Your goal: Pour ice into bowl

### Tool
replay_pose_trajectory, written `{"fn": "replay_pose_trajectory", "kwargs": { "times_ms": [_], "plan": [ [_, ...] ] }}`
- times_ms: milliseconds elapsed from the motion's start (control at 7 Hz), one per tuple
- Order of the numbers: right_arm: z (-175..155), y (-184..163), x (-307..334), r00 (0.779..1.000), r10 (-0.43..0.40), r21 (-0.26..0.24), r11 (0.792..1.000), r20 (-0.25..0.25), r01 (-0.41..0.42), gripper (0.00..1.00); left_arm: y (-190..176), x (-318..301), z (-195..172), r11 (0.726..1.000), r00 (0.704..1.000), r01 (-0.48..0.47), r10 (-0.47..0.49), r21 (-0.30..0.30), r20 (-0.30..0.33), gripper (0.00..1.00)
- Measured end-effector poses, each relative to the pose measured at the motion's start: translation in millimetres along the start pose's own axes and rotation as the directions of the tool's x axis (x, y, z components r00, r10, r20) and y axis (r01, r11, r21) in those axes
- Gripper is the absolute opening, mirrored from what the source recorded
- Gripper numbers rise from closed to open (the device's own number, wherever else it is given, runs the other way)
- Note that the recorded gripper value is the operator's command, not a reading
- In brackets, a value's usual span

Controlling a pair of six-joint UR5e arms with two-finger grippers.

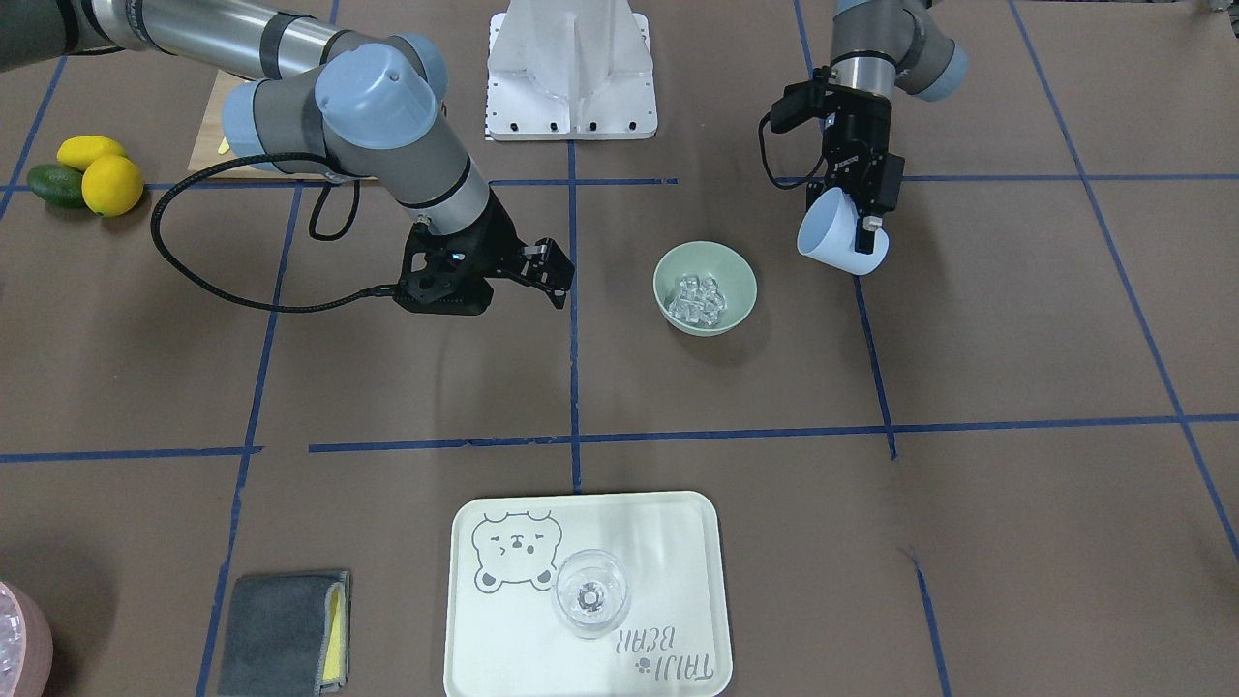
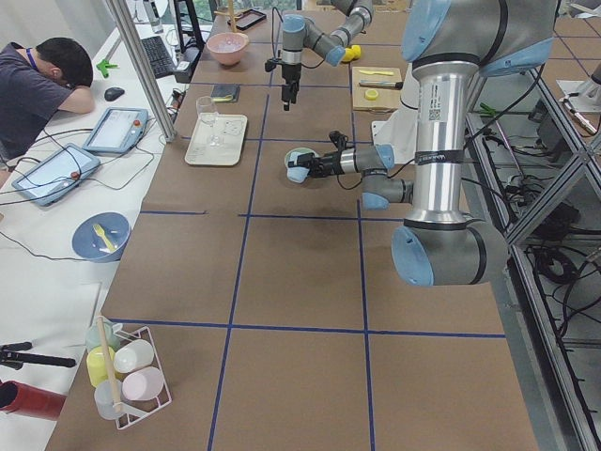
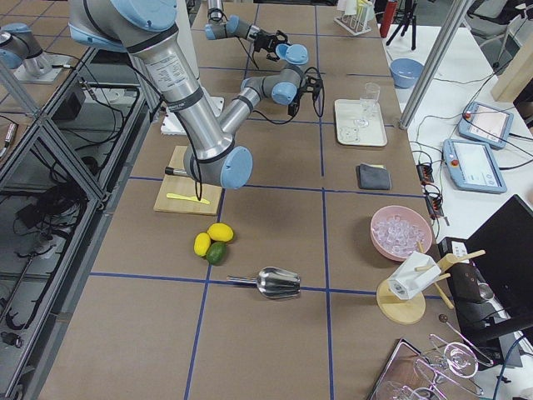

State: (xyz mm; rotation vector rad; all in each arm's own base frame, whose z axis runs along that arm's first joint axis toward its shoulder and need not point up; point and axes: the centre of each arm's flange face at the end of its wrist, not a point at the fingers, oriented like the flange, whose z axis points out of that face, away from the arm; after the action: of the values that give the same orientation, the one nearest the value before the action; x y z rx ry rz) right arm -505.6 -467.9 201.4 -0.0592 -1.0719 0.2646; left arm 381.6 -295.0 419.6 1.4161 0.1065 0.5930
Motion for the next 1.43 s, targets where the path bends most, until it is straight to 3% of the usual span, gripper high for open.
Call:
{"fn": "replay_pose_trajectory", "kwargs": {
  "times_ms": [143,286,429,714,1000,1143,1429],
  "plan": [
    [4.5,6.7,-4.4,1.000,0.003,0.007,1.000,0.000,-0.003,1.00,28.4,-22.1,-7.9,0.987,0.985,0.158,-0.159,-0.024,-0.062,0.00],
    [10.9,15.8,-14.2,1.000,0.005,0.013,1.000,0.001,-0.005,1.00,56.4,-43.6,-17.8,0.953,0.950,0.300,-0.302,-0.037,-0.079,0.00],
    [21.2,25.9,-29.3,1.000,0.011,0.022,1.000,0.000,-0.011,1.00,81.6,-60.6,-23.8,0.893,0.891,0.447,-0.449,-0.046,-0.065,0.00],
    [41.7,49.8,-61.1,1.000,0.018,0.035,0.999,-0.001,-0.018,1.00,112.4,-80.5,-19.5,0.714,0.715,0.698,-0.699,-0.053,0.002,0.00],
    [61.3,84.3,-82.3,1.000,0.015,0.036,0.999,-0.003,-0.015,1.00,130.7,-77.4,-9.2,0.515,0.517,0.856,-0.855,-0.048,0.045,0.00],
    [71.1,96.8,-94.1,1.000,0.011,0.041,0.999,-0.008,-0.010,1.00,138.5,-72.1,-3.6,0.465,0.468,0.884,-0.882,-0.049,0.059,0.00],
    [101.9,112.3,-117.7,0.999,0.002,0.070,0.998,-0.043,0.001,0.94,154.4,-60.3,8.4,0.426,0.429,0.903,-0.899,-0.048,0.087,0.00]
  ]
}}
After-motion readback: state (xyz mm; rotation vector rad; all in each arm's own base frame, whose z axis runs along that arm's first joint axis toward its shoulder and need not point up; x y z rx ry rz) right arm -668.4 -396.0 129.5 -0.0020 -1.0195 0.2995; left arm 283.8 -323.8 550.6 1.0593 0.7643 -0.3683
